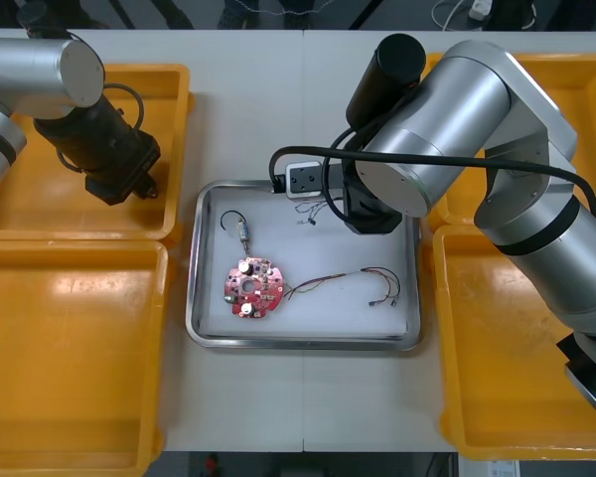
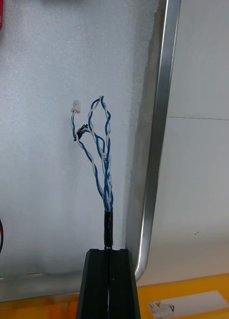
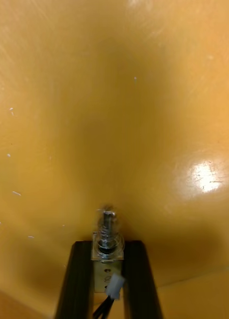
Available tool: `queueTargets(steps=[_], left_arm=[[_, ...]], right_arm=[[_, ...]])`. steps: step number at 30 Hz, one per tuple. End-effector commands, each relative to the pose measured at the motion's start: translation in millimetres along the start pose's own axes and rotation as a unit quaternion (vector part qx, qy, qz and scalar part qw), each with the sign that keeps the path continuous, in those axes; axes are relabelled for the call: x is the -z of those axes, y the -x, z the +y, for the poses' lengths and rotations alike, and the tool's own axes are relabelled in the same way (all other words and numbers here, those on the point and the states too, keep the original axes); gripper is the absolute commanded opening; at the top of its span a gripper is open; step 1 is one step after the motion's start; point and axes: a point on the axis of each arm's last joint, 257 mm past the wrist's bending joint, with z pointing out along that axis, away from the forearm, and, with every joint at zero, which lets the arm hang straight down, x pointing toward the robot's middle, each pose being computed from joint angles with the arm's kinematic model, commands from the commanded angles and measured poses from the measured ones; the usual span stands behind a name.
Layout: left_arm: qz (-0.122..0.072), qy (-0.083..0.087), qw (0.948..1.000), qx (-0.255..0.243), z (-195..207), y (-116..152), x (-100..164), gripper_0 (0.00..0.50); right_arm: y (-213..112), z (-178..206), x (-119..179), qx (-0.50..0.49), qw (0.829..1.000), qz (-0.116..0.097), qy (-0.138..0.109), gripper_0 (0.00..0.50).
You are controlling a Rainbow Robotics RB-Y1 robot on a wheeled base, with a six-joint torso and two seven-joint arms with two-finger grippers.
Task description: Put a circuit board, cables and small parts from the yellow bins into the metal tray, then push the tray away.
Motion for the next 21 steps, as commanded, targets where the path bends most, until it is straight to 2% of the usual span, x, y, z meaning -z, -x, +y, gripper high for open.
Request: queueTargets(steps=[1, 5, 9, 10, 15, 21], left_arm=[[-0.003, 0.006, 0.9998, 0.019, 6, -4, -10, 0.000], [-0.006, 0.005, 0.9998, 0.020, 6, 1, -7, 0.000], [-0.014, -0.009, 0.9996, 0.023, 0, 11, 6, 0.000], [-0.019, -0.015, 0.9995, 0.019, -4, 14, 14, 0.000], [-0.033, -0.021, 0.9992, 0.003, -9, 23, 46, 0.000], [-0.049, -0.014, 0.9981, -0.034, -9, 22, 77, 0.002]], right_arm=[[5, 16, -15, 0.014, 1.000, -0.010, 0.026, 0.000], [0, 22, -27, 0.003, 0.999, -0.007, 0.044, 0.007], [-1, 24, -37, -0.004, 0.999, -0.009, 0.050, 0.006], [-3, 26, -43, -0.005, 0.999, -0.007, 0.052, 0.007], [-5, 27, -51, -0.005, 0.999, -0.001, 0.049, 0.007], [-7, 32, -54, -0.002, 0.999, 0.003, 0.053, 0.007]])
